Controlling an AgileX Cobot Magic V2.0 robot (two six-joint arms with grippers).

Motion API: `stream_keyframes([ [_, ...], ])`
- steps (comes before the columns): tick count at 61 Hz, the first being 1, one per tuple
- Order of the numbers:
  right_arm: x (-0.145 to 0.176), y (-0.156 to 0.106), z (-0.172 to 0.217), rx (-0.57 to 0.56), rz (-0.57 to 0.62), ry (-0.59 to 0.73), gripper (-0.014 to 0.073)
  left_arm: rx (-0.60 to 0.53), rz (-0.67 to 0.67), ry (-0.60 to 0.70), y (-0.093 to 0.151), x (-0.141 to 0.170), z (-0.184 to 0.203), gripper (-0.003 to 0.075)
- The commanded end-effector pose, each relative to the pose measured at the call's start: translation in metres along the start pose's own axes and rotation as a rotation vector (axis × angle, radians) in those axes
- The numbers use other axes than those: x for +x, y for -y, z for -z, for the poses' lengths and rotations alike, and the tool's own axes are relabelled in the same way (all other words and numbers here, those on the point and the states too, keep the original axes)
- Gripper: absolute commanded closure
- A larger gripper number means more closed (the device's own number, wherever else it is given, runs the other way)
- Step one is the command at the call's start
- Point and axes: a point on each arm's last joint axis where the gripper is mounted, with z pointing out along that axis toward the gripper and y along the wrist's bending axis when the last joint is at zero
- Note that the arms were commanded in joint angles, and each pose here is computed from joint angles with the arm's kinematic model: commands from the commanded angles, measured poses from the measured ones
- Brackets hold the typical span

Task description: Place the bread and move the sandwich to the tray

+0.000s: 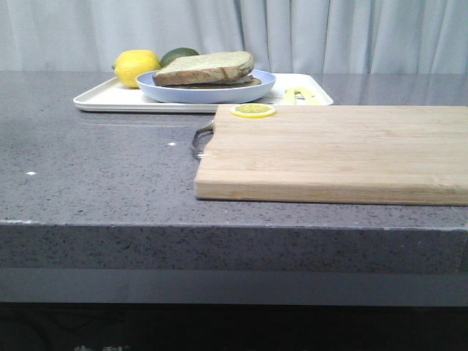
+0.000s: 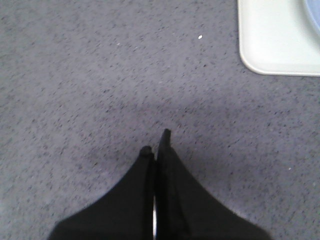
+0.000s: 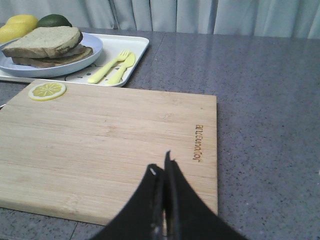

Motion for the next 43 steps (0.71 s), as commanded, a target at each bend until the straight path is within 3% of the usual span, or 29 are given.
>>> stream_keyframes([
  [1, -0.016, 0.000, 0.002, 0.008, 0.010, 0.103, 0.0665, -0.038, 0.040, 0.180, -0.008, 0.022, 0.037, 0.0739],
  [13, -0.016, 0.000, 0.002, 0.008, 0.010, 0.103, 0.0665, -0.076, 0.057, 0.342, -0.005, 0.085, 0.070, 0.0739],
  [31, -0.016, 0.000, 0.002, 0.008, 0.010, 0.102, 0.0665, -0.088, 0.074, 0.792, 0.013, 0.185, 0.118, 0.0739],
  [43, -0.016, 0.000, 0.002, 0.008, 0.010, 0.102, 0.0665, -0.094, 0.073, 0.855, 0.018, 0.226, 0.115, 0.0739],
])
